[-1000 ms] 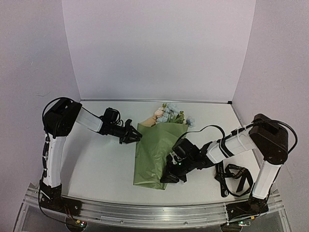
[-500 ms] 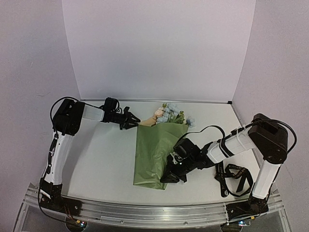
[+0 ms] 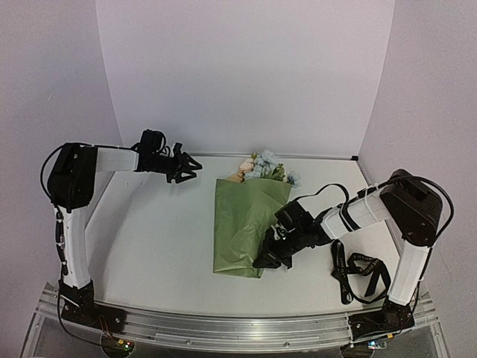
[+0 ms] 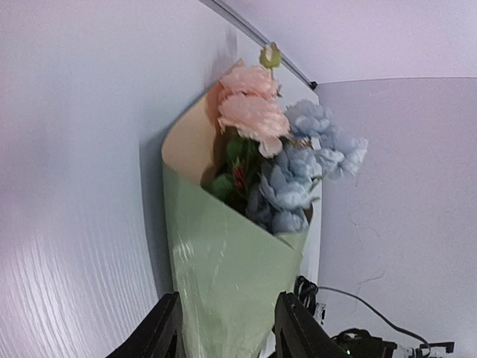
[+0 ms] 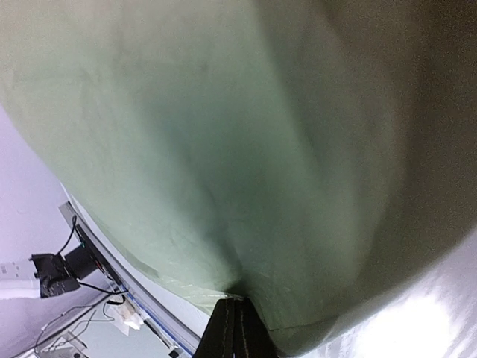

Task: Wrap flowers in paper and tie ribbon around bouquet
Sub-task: Move the folded wrapping paper to the center of the board, then pick up the ribbon from the corner of the board, then pass from the right arm to the left

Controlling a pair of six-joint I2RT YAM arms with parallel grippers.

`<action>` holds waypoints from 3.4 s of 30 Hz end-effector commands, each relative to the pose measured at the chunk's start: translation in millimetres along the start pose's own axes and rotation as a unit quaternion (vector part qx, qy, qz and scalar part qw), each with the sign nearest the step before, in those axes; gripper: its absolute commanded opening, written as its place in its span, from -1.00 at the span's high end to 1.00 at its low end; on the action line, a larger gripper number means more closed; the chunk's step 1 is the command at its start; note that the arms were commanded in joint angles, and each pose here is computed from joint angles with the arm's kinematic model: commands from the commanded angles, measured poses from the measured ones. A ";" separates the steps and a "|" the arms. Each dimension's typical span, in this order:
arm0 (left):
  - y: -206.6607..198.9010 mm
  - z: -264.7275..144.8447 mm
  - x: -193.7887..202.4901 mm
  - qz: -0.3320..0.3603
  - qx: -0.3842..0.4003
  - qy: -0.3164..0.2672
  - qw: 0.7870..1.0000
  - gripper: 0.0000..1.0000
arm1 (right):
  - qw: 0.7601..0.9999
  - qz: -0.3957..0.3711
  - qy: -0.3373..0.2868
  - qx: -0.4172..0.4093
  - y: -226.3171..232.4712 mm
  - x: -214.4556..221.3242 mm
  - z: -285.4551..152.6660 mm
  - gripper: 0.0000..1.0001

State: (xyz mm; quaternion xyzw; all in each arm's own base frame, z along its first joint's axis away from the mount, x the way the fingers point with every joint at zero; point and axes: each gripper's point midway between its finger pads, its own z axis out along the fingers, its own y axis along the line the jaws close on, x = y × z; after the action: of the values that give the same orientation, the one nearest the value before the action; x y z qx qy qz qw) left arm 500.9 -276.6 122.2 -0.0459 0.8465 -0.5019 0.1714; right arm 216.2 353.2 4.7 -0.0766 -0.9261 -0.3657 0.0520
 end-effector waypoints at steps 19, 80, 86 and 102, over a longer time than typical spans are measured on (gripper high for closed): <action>-26.6 -47.2 115.0 0.021 -0.011 0.016 1.000 0.11 | 0.994 0.038 -0.008 0.101 -17.9 -45.7 -47.5 0.94; -106.4 9.5 210.3 0.146 0.027 0.137 0.979 0.12 | 0.946 -0.089 -0.076 0.301 -156.0 37.7 -173.7 0.80; -134.0 -3.6 214.3 0.228 0.051 0.110 0.966 0.11 | 0.971 -0.102 -0.047 0.209 -76.6 42.3 -187.4 1.00; -204.0 -30.3 266.3 0.443 0.087 0.020 0.892 -0.10 | 0.986 -0.162 0.035 -0.032 152.8 64.9 -179.2 1.00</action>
State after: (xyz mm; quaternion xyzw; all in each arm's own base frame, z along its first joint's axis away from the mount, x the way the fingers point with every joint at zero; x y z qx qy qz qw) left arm 222.6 -420.8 230.3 0.3355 0.7636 -0.4675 0.2928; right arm 195.7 307.7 199.9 0.0488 -0.9438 -0.3270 0.0070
